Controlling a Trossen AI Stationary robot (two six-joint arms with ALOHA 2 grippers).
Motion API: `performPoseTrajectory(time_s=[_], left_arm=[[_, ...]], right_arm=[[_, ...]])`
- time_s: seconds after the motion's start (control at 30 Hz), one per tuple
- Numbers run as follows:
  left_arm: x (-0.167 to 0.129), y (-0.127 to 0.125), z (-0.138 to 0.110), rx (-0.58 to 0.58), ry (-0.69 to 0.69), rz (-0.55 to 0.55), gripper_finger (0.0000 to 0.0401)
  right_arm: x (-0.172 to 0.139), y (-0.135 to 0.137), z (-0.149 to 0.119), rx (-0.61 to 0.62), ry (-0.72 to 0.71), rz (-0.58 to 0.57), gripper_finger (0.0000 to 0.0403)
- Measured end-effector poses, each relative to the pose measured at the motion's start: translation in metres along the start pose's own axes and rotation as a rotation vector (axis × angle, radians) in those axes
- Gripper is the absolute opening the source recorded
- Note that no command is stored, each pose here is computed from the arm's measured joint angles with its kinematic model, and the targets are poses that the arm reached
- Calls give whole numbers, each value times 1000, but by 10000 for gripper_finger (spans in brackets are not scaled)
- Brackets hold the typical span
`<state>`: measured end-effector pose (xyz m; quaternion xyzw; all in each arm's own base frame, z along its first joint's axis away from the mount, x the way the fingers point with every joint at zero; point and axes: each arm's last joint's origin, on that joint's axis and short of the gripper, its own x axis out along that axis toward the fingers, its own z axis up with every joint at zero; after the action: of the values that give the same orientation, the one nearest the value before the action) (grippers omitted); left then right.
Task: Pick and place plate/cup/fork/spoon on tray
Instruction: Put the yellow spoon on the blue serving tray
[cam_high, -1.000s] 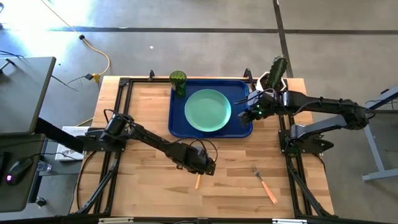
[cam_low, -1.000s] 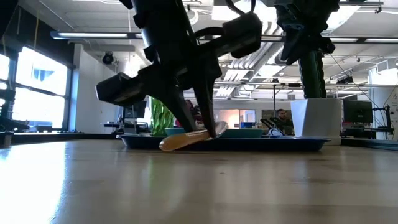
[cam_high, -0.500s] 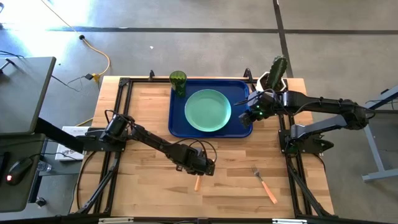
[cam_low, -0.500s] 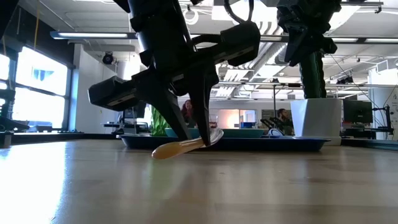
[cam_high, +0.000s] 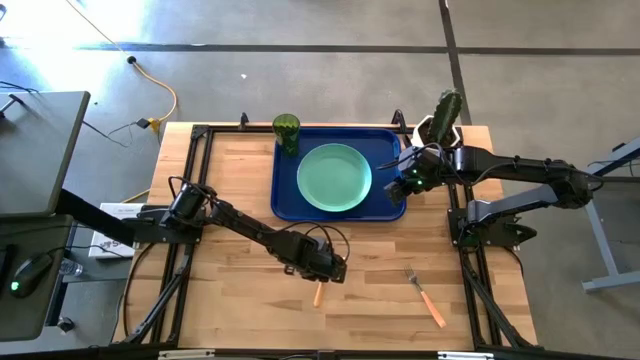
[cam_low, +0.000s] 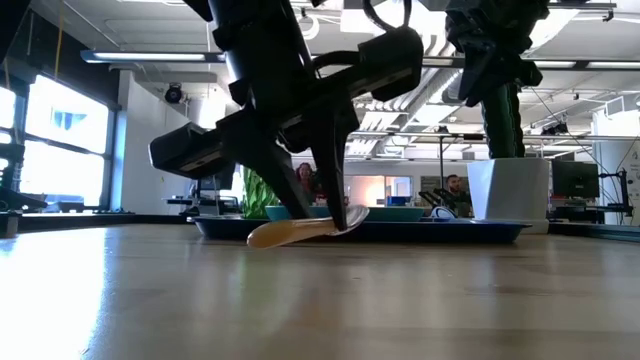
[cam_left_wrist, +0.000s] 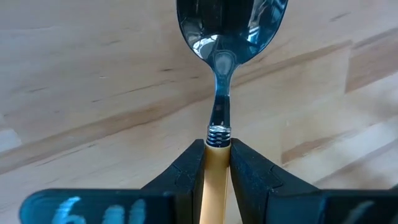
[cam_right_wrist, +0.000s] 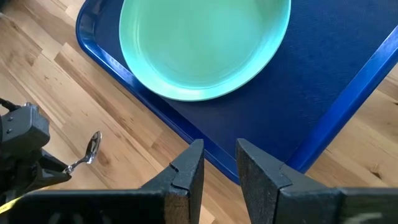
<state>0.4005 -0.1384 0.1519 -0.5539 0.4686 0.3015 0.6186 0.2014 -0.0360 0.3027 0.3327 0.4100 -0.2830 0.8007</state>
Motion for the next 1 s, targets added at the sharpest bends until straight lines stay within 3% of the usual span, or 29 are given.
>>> performPoseTrajectory(time_s=[0.43, 1.0], left_arm=[[0, -3, 0, 40, 7, -34, 61], [0, -2, 3, -2, -20, -20, 61]], right_arm=[[0, 1, -4, -16, 26, -11, 85], [-2, 11, -15, -71, 42, 13, 85]])
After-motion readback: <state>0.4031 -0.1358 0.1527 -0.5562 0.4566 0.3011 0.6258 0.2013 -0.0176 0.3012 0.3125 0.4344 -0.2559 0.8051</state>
